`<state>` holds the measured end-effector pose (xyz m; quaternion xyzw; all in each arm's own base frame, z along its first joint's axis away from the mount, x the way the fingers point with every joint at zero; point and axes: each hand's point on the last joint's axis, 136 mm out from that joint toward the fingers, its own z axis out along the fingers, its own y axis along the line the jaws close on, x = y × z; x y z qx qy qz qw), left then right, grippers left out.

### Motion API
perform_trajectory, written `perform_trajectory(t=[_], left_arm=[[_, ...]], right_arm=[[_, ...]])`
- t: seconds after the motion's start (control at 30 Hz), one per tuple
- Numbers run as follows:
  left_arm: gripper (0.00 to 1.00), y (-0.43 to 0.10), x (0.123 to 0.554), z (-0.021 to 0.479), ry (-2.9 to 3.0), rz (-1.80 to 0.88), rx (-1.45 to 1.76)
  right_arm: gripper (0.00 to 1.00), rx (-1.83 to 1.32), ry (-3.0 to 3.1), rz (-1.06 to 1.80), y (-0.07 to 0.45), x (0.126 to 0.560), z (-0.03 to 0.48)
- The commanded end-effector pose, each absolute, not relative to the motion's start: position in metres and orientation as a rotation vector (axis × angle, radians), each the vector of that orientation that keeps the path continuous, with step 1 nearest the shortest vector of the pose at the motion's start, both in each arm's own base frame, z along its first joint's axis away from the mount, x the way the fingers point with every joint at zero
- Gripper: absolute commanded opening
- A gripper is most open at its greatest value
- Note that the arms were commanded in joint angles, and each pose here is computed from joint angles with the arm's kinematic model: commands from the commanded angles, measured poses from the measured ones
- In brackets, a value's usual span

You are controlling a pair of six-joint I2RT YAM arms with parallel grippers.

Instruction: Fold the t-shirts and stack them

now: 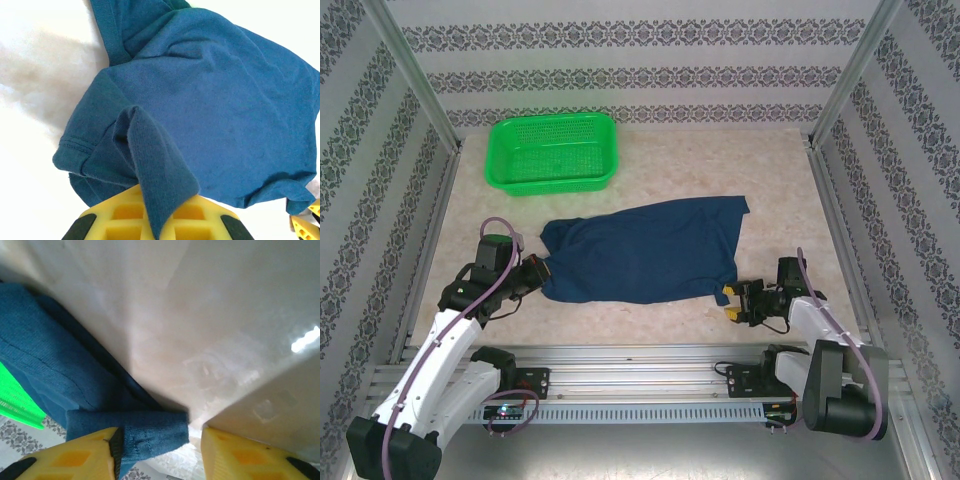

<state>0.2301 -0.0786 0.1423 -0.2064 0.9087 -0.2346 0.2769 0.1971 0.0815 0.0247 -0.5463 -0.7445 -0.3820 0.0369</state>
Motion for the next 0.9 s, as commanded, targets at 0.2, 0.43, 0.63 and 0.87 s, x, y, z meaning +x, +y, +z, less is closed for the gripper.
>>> perform_trajectory(t=[0.2,0.43,0.63,0.87], left_arm=[[0.00,-0.079,0.238,0.153,2.394,-0.637,-0.511],[0.00,-0.078,0.240,0.162,2.383,-0.620,-0.487],[0.00,-0.080,0.256,0.206,2.314,-0.626,-0.435],[0.00,-0.082,0.287,0.327,2.100,-0.626,-0.311]], right_arm=[[0.08,-1.676,-2.337,-1.172,0.077,0.209,0.016],[0.00,-1.522,-2.609,-1.112,0.062,0.232,0.064],[0.00,-1.297,-2.994,-1.005,0.042,0.253,0.137],[0.00,-1.001,-3.489,-1.119,0.036,0.288,0.263]])
